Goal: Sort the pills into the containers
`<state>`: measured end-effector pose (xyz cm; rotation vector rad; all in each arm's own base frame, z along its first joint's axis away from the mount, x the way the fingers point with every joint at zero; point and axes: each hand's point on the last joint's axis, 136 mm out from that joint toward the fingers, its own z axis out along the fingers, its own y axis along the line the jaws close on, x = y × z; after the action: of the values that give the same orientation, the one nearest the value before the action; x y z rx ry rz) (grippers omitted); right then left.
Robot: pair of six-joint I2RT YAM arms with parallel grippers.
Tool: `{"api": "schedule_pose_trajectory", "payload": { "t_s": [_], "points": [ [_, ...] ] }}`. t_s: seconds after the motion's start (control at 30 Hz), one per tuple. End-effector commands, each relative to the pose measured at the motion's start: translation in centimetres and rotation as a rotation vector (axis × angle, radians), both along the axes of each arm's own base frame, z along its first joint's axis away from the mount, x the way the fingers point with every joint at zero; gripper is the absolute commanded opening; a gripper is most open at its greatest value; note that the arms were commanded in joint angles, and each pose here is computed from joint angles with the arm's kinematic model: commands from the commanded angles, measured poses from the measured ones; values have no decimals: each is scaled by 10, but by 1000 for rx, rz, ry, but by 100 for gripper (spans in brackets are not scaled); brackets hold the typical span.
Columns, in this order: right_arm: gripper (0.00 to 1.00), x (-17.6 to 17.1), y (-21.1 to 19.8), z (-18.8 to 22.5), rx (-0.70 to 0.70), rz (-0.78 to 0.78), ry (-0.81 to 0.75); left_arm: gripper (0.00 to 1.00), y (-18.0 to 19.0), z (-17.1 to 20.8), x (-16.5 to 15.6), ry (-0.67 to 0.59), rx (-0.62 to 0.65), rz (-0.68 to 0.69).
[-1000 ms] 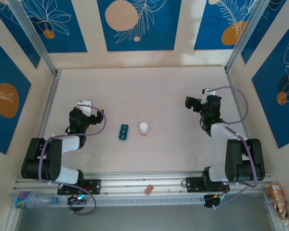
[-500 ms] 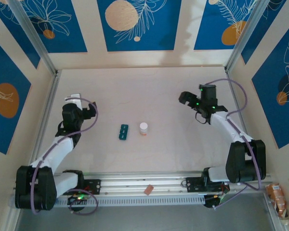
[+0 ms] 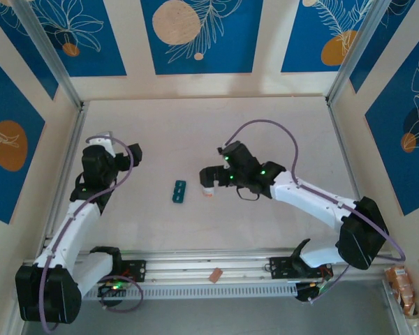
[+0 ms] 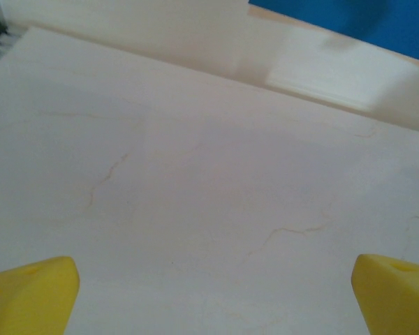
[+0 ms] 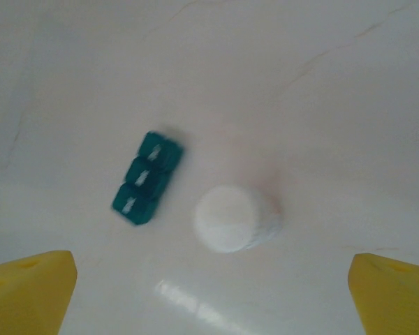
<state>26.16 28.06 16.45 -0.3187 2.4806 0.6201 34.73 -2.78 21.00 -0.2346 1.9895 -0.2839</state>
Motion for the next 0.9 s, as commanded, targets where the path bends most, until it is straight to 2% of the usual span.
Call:
{"api": "schedule_pose_trajectory", "payload": {
  "t_s": [0.0,0.13,0.37,0.63,0.87],
  "points": [
    [99,-16,16,-5,-23,5,42,100,-5,-5,-1,52,-73,-9],
    [98,-36,51,-15,-18,79,86,100,-2,-14,-2,86,-59,8],
    [97,-48,97,-51,-118,150,119,100,4,-18,-5,100,-39,37],
    [97,-46,110,-88,-185,146,158,100,5,-15,-4,95,-23,32],
    [97,-34,100,-108,-220,110,181,100,4,-13,-1,91,-30,26]
  ]
}}
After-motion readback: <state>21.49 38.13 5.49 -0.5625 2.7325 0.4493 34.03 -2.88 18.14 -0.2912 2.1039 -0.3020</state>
